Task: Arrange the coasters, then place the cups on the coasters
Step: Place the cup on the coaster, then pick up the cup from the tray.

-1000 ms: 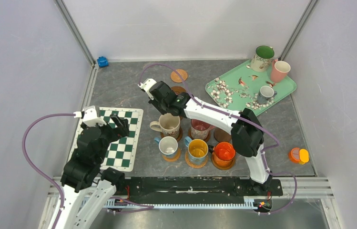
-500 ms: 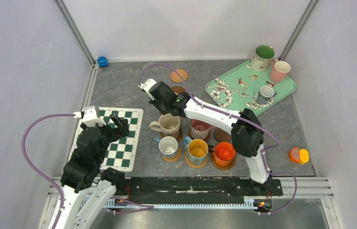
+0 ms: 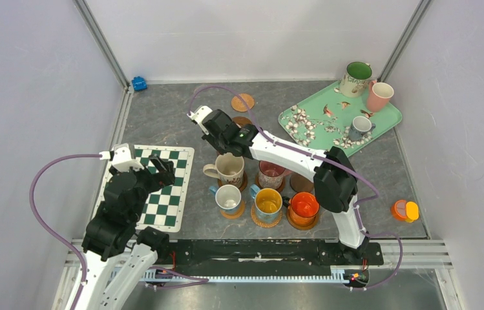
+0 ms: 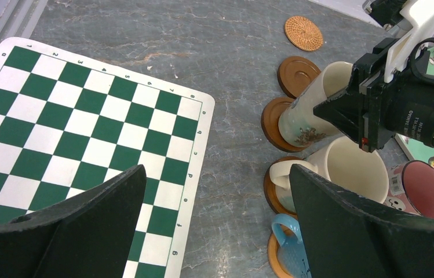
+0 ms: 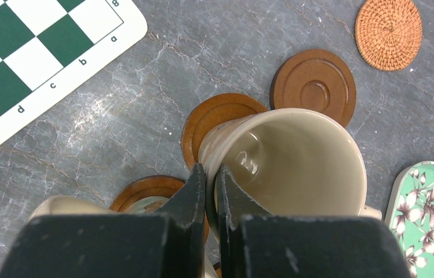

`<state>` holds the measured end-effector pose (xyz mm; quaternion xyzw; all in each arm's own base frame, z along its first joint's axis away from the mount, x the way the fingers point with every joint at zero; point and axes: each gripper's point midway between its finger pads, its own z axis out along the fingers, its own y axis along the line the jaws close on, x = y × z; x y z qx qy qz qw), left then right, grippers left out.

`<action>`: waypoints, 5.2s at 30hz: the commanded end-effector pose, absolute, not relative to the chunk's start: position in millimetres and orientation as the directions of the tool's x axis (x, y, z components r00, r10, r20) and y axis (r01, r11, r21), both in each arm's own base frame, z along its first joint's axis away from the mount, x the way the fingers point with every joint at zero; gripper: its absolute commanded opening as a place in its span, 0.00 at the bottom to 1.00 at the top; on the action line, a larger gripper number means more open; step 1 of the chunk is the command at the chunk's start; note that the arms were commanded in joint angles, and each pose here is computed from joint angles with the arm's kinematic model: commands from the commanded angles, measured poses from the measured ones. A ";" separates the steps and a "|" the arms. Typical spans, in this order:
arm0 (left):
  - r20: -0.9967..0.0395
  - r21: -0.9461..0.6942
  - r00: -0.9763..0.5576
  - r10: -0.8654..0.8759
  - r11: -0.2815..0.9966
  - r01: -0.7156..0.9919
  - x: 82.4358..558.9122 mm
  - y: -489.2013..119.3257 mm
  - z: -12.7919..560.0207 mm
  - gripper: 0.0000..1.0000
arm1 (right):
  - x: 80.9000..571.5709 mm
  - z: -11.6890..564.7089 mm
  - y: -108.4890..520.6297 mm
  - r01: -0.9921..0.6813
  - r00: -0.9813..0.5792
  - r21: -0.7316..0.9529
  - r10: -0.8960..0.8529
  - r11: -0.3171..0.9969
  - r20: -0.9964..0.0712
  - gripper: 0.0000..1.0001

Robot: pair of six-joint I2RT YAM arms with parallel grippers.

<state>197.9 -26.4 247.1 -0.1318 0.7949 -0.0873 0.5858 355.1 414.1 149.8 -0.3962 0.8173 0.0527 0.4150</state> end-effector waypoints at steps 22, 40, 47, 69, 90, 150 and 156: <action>-0.915 -0.291 -0.257 -0.312 0.950 -0.118 198.5 -22.9 253.9 1.00 | 380.3 196.6 434.3 -0.668 -0.269 -0.212 -0.497 0.713 -0.825 0.09; -0.866 -0.290 -0.404 -0.294 0.954 -0.072 214.4 -49.4 232.0 0.97 | 378.0 278.6 387.8 -0.565 -0.240 -0.175 -0.363 0.807 -0.900 0.46; -0.824 -0.327 -0.478 -0.304 0.944 -0.036 232.0 -72.6 231.2 0.20 | 352.7 295.4 342.9 -0.497 -0.234 -0.112 -0.257 0.861 -0.938 0.28; -0.598 -0.442 -0.643 -0.479 0.866 -0.234 365.9 -100.2 123.5 0.02 | 273.6 316.9 277.5 -0.573 -0.162 0.054 -0.049 0.818 -0.986 0.25; -0.342 -0.589 -0.780 -0.524 0.767 -0.257 404.0 -147.2 33.4 0.02 | 279.1 343.6 271.8 -0.541 -0.120 0.056 -0.010 0.839 -0.993 0.26; -0.678 -0.369 -0.717 -0.166 0.919 0.136 260.4 -110.0 179.5 1.00 | 512.5 278.4 35.9 0.054 -0.401 -0.248 -0.206 0.967 -0.892 0.37; -0.712 -0.341 -0.683 -0.161 0.930 0.136 253.1 -103.8 182.6 1.00 | 562.8 265.5 -4.4 0.090 -0.414 -0.252 -0.194 0.964 -0.889 0.40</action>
